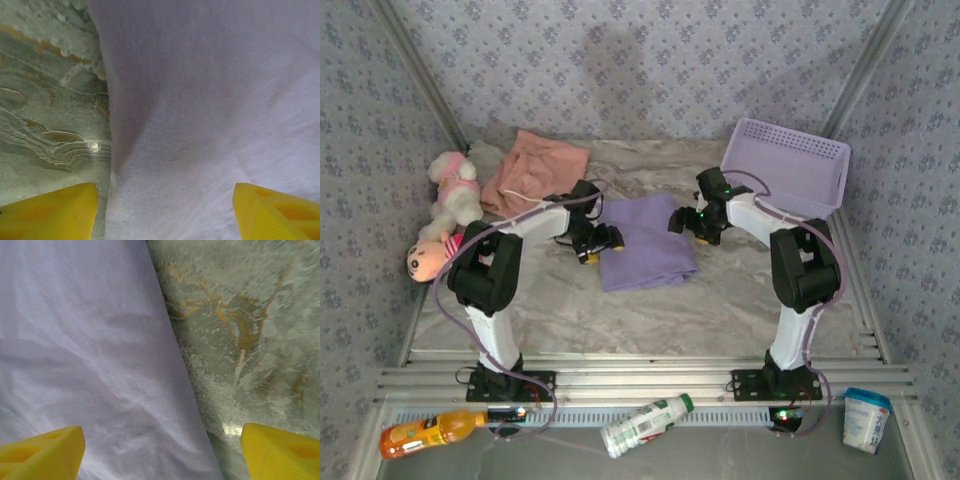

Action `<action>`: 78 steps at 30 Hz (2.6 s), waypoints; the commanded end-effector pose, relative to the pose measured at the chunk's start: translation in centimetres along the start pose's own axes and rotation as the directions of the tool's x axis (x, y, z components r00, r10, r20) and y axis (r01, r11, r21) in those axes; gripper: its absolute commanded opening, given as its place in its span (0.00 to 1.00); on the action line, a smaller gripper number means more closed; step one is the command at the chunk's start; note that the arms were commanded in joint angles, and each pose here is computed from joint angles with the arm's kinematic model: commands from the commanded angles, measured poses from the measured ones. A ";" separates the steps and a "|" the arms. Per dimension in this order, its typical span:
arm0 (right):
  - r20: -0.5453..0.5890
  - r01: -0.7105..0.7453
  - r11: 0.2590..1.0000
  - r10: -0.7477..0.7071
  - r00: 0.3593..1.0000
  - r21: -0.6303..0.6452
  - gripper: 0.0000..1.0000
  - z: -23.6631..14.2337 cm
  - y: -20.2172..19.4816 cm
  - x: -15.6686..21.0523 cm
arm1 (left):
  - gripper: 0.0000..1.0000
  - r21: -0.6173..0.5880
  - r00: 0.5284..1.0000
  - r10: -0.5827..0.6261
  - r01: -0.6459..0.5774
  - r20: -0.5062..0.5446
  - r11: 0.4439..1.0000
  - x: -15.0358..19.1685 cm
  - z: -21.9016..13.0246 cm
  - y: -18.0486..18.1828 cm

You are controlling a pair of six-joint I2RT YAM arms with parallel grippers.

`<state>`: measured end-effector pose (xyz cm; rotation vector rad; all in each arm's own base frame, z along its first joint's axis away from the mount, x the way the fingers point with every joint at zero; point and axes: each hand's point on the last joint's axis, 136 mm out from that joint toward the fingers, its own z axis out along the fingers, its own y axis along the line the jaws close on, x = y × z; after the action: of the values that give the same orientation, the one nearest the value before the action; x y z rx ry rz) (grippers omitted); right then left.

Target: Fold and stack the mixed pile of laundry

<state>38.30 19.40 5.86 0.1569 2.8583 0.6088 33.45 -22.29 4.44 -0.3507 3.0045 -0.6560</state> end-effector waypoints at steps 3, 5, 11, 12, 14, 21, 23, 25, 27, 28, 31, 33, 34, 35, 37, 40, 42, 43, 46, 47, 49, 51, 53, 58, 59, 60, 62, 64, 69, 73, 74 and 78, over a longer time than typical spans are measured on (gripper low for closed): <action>-0.052 0.056 0.998 -0.055 0.997 0.024 0.83 2.8 0.6 1.5 | 0.70 0.029 0.997 -0.015 0.013 0.073 1.000 -1.3 1.1 -1.4; -0.064 0.053 0.999 -0.052 0.997 0.006 0.81 3.6 1.2 2.0 | 0.66 0.024 0.997 -0.004 0.002 0.073 1.000 -1.2 1.6 -1.8; -0.092 0.104 0.995 -0.105 0.990 -0.010 0.75 5.0 4.2 3.8 | 0.49 0.003 0.997 -0.013 0.013 0.079 1.000 -1.3 3.0 -1.8; -0.103 0.113 0.994 -0.113 0.988 -0.003 0.74 5.3 4.5 4.3 | 0.47 -0.006 0.997 -0.014 0.014 0.082 1.000 -1.4 3.1 -1.6; -0.125 0.111 0.994 -0.109 0.986 0.015 0.71 5.8 4.6 5.2 | 0.45 -0.026 0.996 -0.015 0.017 0.083 1.000 -1.4 3.2 -1.2; -0.141 0.057 0.998 -0.053 0.989 0.024 0.43 6.4 4.1 5.4 | 0.48 -0.094 0.996 -0.009 0.018 0.086 0.995 -1.1 2.4 0.6; -0.129 0.043 0.999 -0.041 0.991 0.014 0.33 6.3 4.1 4.9 | 0.50 -0.107 0.996 -0.025 0.034 0.090 0.994 -1.1 2.3 1.4; -0.121 0.031 1.000 -0.031 0.992 -0.003 0.24 6.4 4.2 4.5 | 0.50 -0.100 0.995 -0.037 0.046 0.089 0.994 -1.2 2.4 1.8; -0.115 0.007 1.000 -0.009 0.993 -0.017 0.08 6.5 4.3 4.2 | 0.42 -0.089 0.996 -0.041 0.048 0.085 0.995 -1.5 2.9 1.9; -0.113 -0.002 1.000 -0.001 0.994 -0.025 0.02 6.6 4.5 4.1 | 0.36 -0.082 0.996 -0.035 0.042 0.078 0.996 -1.6 3.1 1.7; -0.107 -0.031 0.998 0.025 0.994 -0.058 0.00 6.7 5.1 3.9 | 0.16 -0.060 0.998 -0.026 0.030 0.055 0.998 -1.9 3.7 0.6; -0.107 -0.050 0.996 0.042 0.993 -0.077 0.00 6.6 5.6 3.8 | 0.00 -0.045 0.999 -0.015 0.018 0.051 0.999 -2.2 3.6 -0.2; -0.106 -0.059 0.995 0.050 0.993 -0.086 0.00 6.4 5.8 3.7 | 0.00 -0.042 0.998 -0.005 0.007 0.058 0.999 -2.4 3.4 -0.5; -0.102 -0.068 0.993 0.058 0.993 -0.097 0.00 6.1 6.1 3.6 | 0.00 -0.039 0.997 0.006 -0.004 0.072 0.999 -2.8 2.8 -0.9; -0.088 -0.087 0.990 0.077 0.993 -0.112 0.00 5.5 6.6 3.1 | 0.00 -0.062 0.995 0.023 -0.017 0.100 0.998 -3.4 1.4 -1.1; -0.050 -0.106 0.985 0.100 0.994 -0.137 0.00 4.2 7.4 2.0 | 0.00 -0.088 0.987 0.060 -0.047 0.147 0.995 -4.7 -1.3 -1.7; -0.027 -0.115 0.980 0.112 0.993 -0.161 0.00 3.4 8.2 1.1 | 0.00 -0.109 0.979 0.087 -0.068 0.184 0.992 -5.7 -2.8 -2.0; -0.018 -0.118 0.979 0.117 0.993 -0.168 0.00 3.1 8.5 0.7 | 0.00 -0.138 0.979 0.098 -0.074 0.179 0.988 -5.7 -3.4 -1.6; 0.018 -0.126 0.971 0.132 0.991 -0.204 0.00 2.3 9.7 -0.7 | 0.00 -0.200 0.967 0.154 -0.113 0.201 0.973 -7.0 -5.4 -1.7; 0.034 -0.128 0.967 0.138 0.990 -0.222 0.00 2.0 10.3 -1.3 | 0.00 -0.218 0.962 0.180 -0.134 0.204 0.967 -7.3 -6.0 -1.9; 0.061 -0.135 0.957 0.155 0.986 -0.258 0.00 1.5 11.4 -2.4 | 0.00 -0.250 0.953 0.221 -0.167 0.206 0.954 -8.1 -7.2 -2.2; 0.090 -0.126 0.947 0.159 0.983 -0.295 0.00 1.1 12.8 -3.4 | 0.00 -0.286 0.941 0.262 -0.195 0.216 0.938 -8.9 -8.6 -2.4; 0.116 -0.115 0.936 0.162 0.980 -0.333 0.00 0.9 14.3 -4.2 | 0.00 -0.310 0.929 0.289 -0.212 0.231 0.927 -9.8 -10.0 -2.5; 0.163 -0.101 0.900 0.186 0.969 -0.424 0.00 1.4 18.1 -5.9 | 0.00 -0.347 0.915 0.321 -0.226 0.245 0.910 -12.0 -12.7 -1.3; 0.174 -0.095 0.896 0.187 0.967 -0.435 0.00 1.7 18.9 -6.2 | 0.00 -0.347 0.908 0.329 -0.231 0.258 0.909 -12.7 -13.4 -1.3; 0.182 -0.090 0.888 0.191 0.965 -0.452 0.00 1.9 19.9 -6.5 | 0.00 -0.348 0.907 0.333 -0.234 0.258 0.908 -13.1 -13.9 -0.9; 0.190 -0.085 0.868 0.202 0.961 -0.489 0.00 2.7 21.7 -7.0 | 0.00 -0.353 0.904 0.341 -0.241 0.257 0.904 -14.1 -14.7 -0.2; 0.203 -0.075 0.848 0.210 0.956 -0.524 0.00 3.5 23.4 -7.9 | 0.00 -0.368 0.897 0.350 -0.241 0.269 0.898 -15.2 -15.9 0.7; 0.275 0.007 0.760 0.226 0.935 -0.649 0.00 4.4 29.1 -10.4 | 0.00 -0.380 0.870 0.367 -0.234 0.329 0.895 -19.0 -19.0 2.7; 0.262 0.037 0.703 0.216 0.941 -0.710 0.00 6.0 32.7 -11.0 | 0.00 -0.325 0.861 0.305 -0.176 0.406 0.929 -22.0 -21.7 4.3; 0.268 0.044 0.689 0.221 0.938 -0.723 0.00 6.4 33.4 -11.1 | 0.00 -0.304 0.859 0.277 -0.150 0.431 0.941 -22.8 -22.5 5.0; 0.310 0.061 0.696 0.238 0.921 -0.715 0.00 7.9 34.6 -11.6 | 0.00 -0.278 0.843 0.212 -0.078 0.494 0.957 -25.9 -24.3 8.5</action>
<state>52.57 50.97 13.56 0.2347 2.1427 1.4616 53.53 -1.33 22.07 -0.2162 2.5834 -0.0969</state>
